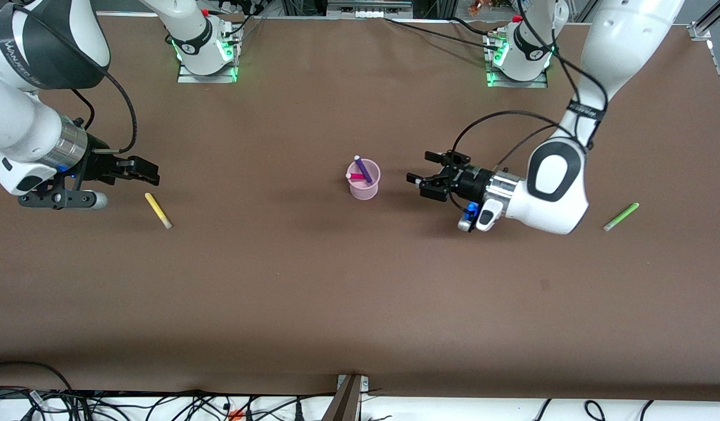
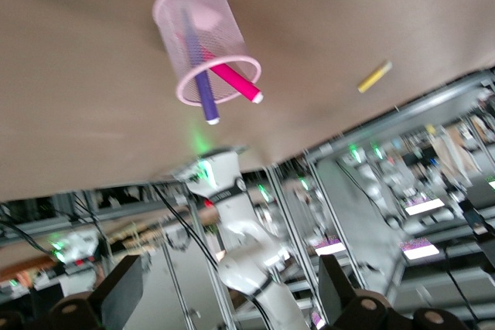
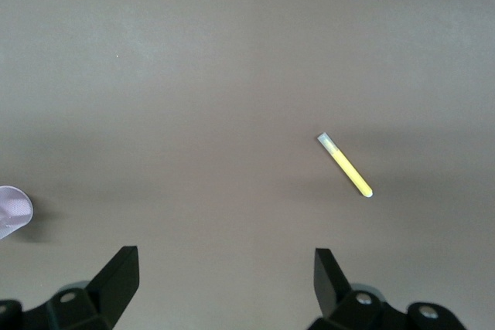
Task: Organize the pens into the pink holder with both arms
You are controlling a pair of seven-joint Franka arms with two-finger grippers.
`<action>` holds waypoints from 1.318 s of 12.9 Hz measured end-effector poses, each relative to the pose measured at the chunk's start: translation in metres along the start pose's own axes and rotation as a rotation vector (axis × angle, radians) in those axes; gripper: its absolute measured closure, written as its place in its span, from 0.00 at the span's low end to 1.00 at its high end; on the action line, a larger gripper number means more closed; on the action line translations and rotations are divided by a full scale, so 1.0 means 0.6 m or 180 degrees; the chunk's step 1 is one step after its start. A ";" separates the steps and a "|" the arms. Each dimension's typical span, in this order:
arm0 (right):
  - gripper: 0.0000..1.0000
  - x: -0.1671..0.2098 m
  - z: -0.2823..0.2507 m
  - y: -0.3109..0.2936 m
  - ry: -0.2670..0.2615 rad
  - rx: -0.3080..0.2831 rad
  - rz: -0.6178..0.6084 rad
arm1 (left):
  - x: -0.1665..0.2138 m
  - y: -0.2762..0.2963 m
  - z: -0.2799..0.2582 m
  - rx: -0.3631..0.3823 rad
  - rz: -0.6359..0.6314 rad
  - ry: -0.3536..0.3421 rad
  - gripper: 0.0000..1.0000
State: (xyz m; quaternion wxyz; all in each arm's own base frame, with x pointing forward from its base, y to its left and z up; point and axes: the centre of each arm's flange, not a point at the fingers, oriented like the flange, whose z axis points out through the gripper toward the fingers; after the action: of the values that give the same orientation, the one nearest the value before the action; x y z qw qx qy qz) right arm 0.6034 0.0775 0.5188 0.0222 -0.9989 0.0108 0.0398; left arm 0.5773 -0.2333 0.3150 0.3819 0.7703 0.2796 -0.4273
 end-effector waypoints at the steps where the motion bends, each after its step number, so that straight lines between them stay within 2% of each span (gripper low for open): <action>1: 0.00 0.000 0.000 0.000 0.0000 0.0000 0.0000 | -0.023 0.005 -0.023 0.0148 -0.0017 0.0179 0.00; 6: 0.00 0.000 -0.001 0.000 0.0002 0.0000 0.0000 | -0.162 0.010 -0.116 0.1096 0.0280 0.1148 0.00; 11: 0.00 -0.001 0.002 0.000 -0.0021 -0.0003 -0.0001 | -0.284 -0.013 -0.170 0.1987 0.0507 0.1959 0.00; 15: 0.00 -0.001 0.004 0.000 -0.0035 -0.0005 0.0000 | -0.384 -0.031 -0.223 0.2556 0.0888 0.2487 0.00; 17: 0.00 -0.002 0.004 0.000 -0.0050 -0.0007 -0.0001 | -0.420 -0.043 -0.262 0.2682 0.1132 0.2599 0.00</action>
State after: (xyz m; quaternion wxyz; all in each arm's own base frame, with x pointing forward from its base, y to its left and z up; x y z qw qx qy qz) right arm 0.6019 0.0778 0.5162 0.0213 -0.9986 0.0104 0.0477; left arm 0.5069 -0.1152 0.5796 -0.0280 0.9914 0.0775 -0.1013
